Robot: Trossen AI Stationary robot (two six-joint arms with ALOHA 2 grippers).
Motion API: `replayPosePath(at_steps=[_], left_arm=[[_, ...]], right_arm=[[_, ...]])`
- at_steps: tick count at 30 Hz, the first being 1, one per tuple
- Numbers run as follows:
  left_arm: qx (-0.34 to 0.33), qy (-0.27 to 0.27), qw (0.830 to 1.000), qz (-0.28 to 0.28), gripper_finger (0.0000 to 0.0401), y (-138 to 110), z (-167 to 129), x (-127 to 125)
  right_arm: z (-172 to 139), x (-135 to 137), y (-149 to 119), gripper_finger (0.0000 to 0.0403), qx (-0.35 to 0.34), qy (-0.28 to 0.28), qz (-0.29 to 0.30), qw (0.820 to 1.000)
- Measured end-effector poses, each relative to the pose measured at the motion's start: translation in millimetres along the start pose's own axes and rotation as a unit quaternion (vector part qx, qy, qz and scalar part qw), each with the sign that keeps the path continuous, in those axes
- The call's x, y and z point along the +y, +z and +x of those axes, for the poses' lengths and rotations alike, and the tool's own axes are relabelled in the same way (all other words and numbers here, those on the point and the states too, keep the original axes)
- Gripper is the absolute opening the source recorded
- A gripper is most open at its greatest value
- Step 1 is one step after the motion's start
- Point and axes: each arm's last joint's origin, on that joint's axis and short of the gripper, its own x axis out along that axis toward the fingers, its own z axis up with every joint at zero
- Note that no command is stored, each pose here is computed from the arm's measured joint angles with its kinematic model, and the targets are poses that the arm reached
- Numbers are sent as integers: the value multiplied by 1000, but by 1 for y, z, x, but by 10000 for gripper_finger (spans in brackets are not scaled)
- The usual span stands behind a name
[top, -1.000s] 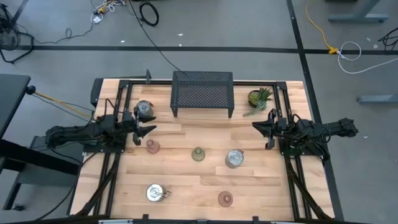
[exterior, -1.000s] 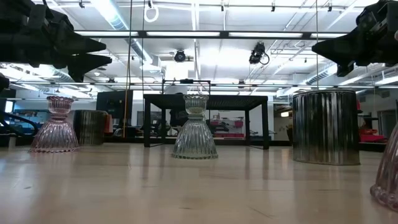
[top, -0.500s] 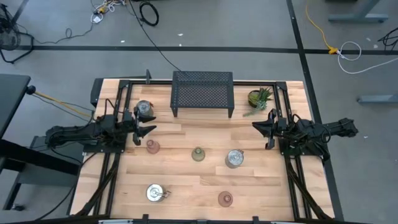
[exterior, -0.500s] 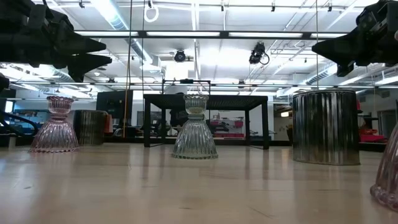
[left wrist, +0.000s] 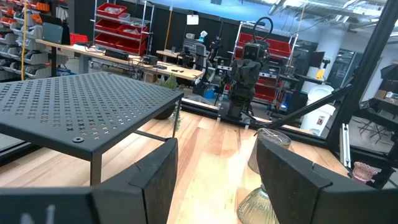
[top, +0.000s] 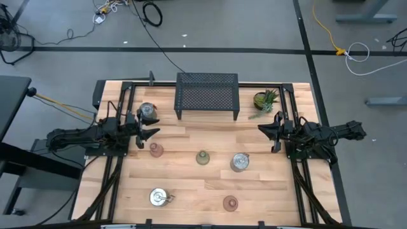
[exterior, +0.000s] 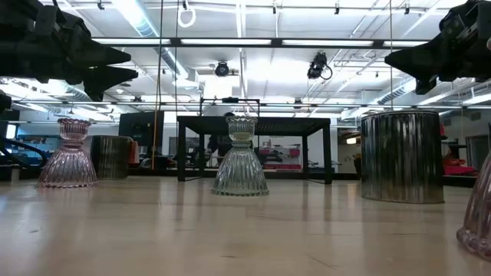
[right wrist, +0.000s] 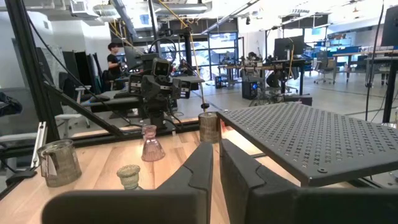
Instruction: Pick & Place candle stick holders
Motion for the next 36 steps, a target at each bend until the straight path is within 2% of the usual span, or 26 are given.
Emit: replayPosePath(at_steps=[7,14,21,25,27,30,33,36], left_arm=[[0,0,1000,0,222,0,0,0],[-18,-3,1000,-3,222,3,0,-1],[-26,29,999,-3,222,4,0,1],[-27,37,999,-4,222,4,0,2],[-24,62,998,-1,222,3,0,3],[-31,143,989,15,222,2,-1,8],[-25,190,981,31,222,4,-1,12],[4,214,975,63,222,16,-2,12]], right_arm=[[0,0,0,32,-2,-3,-1,1000],[-1,-5,13,32,-62,-88,8,994],[-2,-5,20,32,-99,-74,76,989],[-3,-6,24,32,-116,-76,76,987],[-4,-7,24,32,-119,-100,67,986],[-4,-10,23,32,-115,-161,80,977],[-4,-10,21,32,-108,-165,99,975],[-3,-9,20,32,-101,-142,95,980]])
